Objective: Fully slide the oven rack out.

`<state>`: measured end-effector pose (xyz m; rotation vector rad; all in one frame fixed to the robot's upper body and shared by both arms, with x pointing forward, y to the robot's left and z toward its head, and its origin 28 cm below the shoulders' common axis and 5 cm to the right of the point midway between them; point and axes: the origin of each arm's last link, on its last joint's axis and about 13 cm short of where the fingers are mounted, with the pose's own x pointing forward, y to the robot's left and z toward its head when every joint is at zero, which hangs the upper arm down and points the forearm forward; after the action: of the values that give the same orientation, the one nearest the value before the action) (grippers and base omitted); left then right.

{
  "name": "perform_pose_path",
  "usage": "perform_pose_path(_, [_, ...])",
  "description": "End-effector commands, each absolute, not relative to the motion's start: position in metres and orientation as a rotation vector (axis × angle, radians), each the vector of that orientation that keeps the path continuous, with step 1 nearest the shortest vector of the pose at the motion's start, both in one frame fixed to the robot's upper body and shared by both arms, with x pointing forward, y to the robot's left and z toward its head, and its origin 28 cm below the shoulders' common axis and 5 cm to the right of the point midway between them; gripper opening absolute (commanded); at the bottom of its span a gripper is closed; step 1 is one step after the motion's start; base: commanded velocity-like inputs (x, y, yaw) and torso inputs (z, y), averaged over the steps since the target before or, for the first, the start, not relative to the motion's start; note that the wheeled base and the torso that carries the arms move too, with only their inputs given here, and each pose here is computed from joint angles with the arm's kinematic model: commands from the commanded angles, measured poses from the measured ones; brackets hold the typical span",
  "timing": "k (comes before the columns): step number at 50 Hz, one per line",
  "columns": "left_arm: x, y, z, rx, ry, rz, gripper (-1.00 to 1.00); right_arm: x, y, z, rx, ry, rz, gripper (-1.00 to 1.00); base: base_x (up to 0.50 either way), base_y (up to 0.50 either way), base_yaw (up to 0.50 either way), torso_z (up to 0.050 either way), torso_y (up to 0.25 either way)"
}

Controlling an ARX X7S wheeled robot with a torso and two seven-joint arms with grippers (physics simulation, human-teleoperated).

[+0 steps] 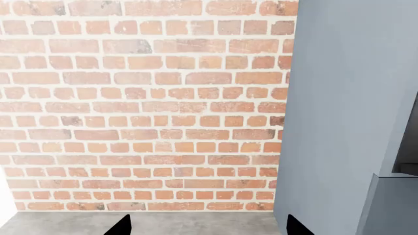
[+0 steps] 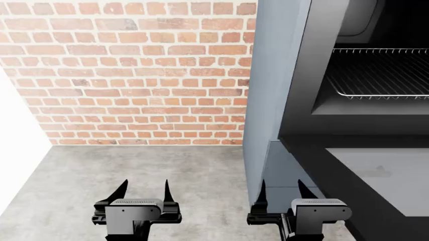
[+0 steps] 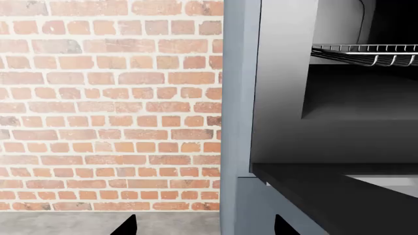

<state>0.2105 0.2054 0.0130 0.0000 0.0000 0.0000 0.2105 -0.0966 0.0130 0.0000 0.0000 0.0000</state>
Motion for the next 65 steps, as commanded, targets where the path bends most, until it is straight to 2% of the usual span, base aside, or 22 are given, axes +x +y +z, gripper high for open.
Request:
perform_pose_path(1, [0.211, 0.205, 0.013, 0.001, 0.002, 0.0, 1.0, 0.21, -0.096, 0.013, -0.002, 0.0, 0.001, 1.0, 0.0, 0.0, 0.0, 0.0, 0.0])
perform_pose_path(10, [0.21, 0.205, 0.013, -0.001, 0.003, -0.005, 1.0, 0.21, -0.095, 0.013, -0.03, -0.003, 0.002, 1.0, 0.0, 0.02, 0.0, 0.0, 0.0])
perform_pose_path(25, [0.21, 0.206, 0.014, -0.008, -0.001, -0.001, 1.0, 0.209, -0.095, 0.014, -0.025, -0.008, 0.005, 1.0, 0.0, 0.43, 0.0, 0.0, 0.0])
perform_pose_path(31, [0.211, 0.206, 0.022, -0.051, 0.052, -0.021, 1.0, 0.21, -0.097, 0.022, 0.021, 0.012, 0.008, 1.0, 0.0, 0.05, 0.0, 0.0, 0.0])
perform_pose_path(49, [0.196, 0.219, 0.185, -0.11, 0.155, -0.121, 1.0, 0.177, -0.109, 0.179, 0.066, -0.065, 0.142, 1.0, 0.0, 0.0, 0.0, 0.0, 0.0])
perform_pose_path(52, [0.203, 0.236, 0.212, -0.055, 0.119, 0.018, 1.0, 0.174, -0.114, 0.202, 0.034, -0.099, 0.131, 1.0, 0.0, 0.0, 0.0, 0.0, 0.0])
perform_pose_path(56, [0.19, 0.231, 0.259, -0.025, 0.013, 0.057, 1.0, 0.168, -0.123, 0.237, 0.013, -0.146, 0.04, 1.0, 0.0, 0.0, 0.0, 0.0, 0.0])
perform_pose_path(59, [0.166, 0.23, 0.286, -0.048, 0.049, -0.172, 1.0, 0.152, -0.123, 0.259, 0.011, -0.135, 0.177, 1.0, 0.0, 0.0, 0.0, 0.0, 0.0])
perform_pose_path(65, [0.158, 0.234, 0.309, -0.045, 0.043, -0.186, 1.0, 0.144, -0.133, 0.296, -0.025, -0.163, 0.173, 1.0, 0.0, 0.0, 0.0, 0.0, 0.0])
